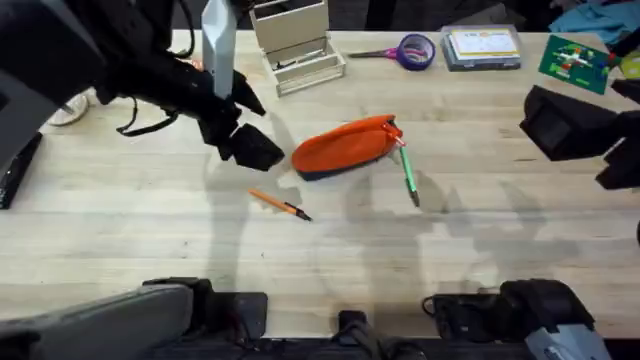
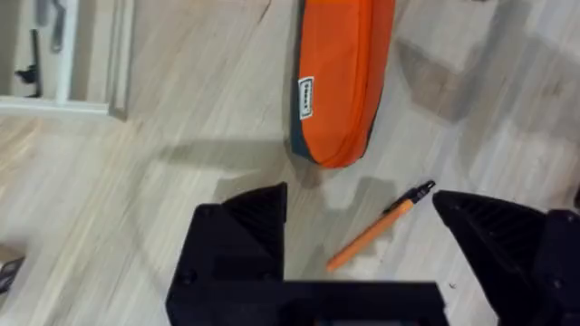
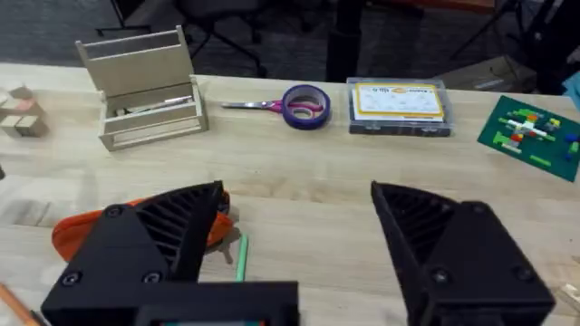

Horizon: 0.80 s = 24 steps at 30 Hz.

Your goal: Unzip the bag, pick up the pens from the table one at a time and place them inside, then zip the bag closed.

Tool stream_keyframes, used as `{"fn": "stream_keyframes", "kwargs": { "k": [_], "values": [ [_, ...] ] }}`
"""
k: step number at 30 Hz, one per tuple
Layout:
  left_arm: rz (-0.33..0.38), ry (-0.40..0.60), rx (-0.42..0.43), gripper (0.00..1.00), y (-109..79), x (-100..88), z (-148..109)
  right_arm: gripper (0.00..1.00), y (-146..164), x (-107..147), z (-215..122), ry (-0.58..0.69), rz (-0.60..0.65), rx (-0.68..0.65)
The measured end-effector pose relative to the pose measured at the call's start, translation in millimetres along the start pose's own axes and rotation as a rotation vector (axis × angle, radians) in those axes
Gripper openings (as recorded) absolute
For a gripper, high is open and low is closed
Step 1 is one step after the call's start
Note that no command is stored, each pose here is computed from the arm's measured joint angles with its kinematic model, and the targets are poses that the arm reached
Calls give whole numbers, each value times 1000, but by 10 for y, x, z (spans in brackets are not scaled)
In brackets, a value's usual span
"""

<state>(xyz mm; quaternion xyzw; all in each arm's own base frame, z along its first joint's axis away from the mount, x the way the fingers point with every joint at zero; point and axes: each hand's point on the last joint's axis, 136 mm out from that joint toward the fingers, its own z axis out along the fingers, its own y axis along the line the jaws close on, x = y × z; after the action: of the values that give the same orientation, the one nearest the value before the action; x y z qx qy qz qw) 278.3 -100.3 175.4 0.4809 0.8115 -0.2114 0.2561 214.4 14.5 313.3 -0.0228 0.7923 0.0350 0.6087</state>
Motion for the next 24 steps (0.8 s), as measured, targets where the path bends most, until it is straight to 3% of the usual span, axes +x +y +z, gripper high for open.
{"fn": "stream_keyframes", "kwargs": {
  "k": [12, 19, 24],
  "values": [
    [39, -56, 152, 993, -6, 7, 283, 998, 0, -24, -1, -10, -1, 0],
    [58, -78, 198, 994, 24, -1, 445, 998, 0, -24, -1, -10, -1, 0],
    [96, -66, 250, 994, -51, -41, 649, 998, 0, -24, -1, -10, -1, 0]
  ]
}}
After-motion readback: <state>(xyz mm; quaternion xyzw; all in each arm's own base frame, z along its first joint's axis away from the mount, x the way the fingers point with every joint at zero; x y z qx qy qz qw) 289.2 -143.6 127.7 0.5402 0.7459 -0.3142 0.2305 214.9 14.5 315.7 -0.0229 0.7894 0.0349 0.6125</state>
